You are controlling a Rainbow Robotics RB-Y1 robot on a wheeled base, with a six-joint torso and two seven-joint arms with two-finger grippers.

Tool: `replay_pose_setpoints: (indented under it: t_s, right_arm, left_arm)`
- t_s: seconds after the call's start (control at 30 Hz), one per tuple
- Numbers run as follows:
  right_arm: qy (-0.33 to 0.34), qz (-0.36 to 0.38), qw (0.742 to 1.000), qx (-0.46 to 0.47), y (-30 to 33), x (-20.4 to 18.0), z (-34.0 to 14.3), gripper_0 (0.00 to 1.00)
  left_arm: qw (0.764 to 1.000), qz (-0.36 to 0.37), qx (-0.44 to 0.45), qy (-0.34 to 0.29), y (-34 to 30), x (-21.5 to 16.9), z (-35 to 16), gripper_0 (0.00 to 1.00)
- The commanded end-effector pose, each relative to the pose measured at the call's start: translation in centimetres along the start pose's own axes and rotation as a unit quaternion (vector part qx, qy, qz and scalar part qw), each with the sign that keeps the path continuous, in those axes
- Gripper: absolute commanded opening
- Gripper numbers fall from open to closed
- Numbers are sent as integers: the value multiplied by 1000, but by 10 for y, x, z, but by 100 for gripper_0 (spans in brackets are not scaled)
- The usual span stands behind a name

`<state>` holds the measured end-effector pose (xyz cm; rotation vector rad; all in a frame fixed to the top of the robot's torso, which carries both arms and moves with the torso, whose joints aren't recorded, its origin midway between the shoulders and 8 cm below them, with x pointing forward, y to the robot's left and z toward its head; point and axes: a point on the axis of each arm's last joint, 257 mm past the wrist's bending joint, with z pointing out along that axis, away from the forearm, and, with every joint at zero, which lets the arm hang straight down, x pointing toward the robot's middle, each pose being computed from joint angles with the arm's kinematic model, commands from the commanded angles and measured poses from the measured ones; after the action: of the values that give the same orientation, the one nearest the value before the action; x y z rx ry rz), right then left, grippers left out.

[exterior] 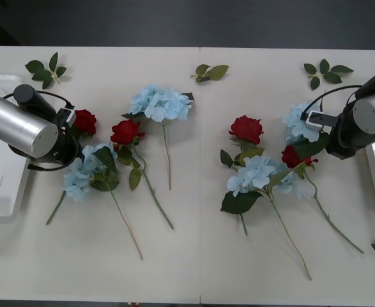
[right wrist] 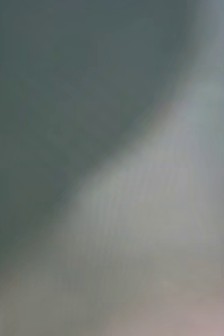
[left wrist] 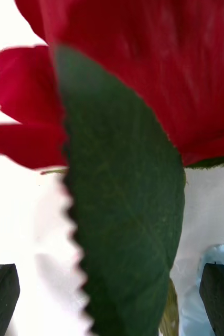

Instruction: Put the red flowers into the right box and the blue flowers into the left box

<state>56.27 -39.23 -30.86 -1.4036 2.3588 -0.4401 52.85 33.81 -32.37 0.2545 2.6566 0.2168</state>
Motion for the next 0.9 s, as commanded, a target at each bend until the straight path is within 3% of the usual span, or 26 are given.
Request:
replay_pose_setpoints:
  t_s: [0.03,0.13,0.27,0.4,0.6,0.9]
  right_arm:
    - [-36,76,996,3,-25,-9,-15,0]
    - [-63,127,990,-9,-36,-8,-26,0]
    - [-102,165,980,-37,-41,-19,-50,0]
    - [-139,168,972,-82,-29,-42,-78,0]
    - [-242,204,928,-195,4,-96,-134,0]
    - [-396,237,826,-325,39,-174,-226,0]
  left_arm:
    - [1000,17,-8,-15,3,-17,-4,88]
    - [1000,17,-8,-16,2,-16,-1,64]
    - [1000,16,-8,-13,3,-14,-1,0]
    - [1000,18,-8,-14,3,-15,-1,0]
    - [999,33,-17,-33,4,-29,-10,0]
    - [996,48,-20,-76,10,-59,-37,0]
